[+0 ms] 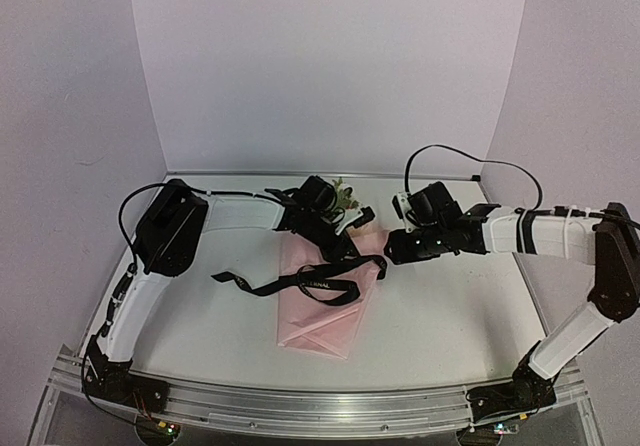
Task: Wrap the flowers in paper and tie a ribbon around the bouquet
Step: Cross the ribbon over the folded bouquet.
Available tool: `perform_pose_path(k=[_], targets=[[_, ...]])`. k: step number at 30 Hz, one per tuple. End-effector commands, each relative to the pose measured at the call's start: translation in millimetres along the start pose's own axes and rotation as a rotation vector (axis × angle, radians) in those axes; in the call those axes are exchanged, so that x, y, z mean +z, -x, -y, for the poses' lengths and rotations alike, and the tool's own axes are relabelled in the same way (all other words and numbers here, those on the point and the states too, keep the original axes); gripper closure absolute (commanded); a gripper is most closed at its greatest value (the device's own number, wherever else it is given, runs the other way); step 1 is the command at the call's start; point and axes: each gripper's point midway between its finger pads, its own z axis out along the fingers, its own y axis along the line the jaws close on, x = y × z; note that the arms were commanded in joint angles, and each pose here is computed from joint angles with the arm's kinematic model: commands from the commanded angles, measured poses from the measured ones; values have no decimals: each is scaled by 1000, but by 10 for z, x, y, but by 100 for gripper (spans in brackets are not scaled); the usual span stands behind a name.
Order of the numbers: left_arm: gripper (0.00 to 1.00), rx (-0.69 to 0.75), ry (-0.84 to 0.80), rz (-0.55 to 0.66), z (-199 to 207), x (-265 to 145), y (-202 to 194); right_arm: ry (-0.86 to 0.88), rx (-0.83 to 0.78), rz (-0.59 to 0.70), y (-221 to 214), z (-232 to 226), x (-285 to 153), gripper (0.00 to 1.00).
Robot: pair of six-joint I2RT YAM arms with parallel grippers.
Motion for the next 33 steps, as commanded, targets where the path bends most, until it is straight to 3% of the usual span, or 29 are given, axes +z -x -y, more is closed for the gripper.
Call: perform_pose_path(k=[1,10,14,19,26,33], targets=[[66,65,21,58,-27,-6,290,7,34,67,103,20,-113,60],[93,68,16,63,-14,-21,361,-5,23,82,116,45,-127,63],[100,73,23,65,0,-61,383,20,20,76,112,-1,-111,60],[99,81,30,81,37,-148,460,79,10,60,101,-115,-52,59],[77,69,41,39,-23,-96,367,67,9,68,107,-90,-57,59],[78,54,13,24,-13,-32,302,55,4,71,101,-60,-60,58]])
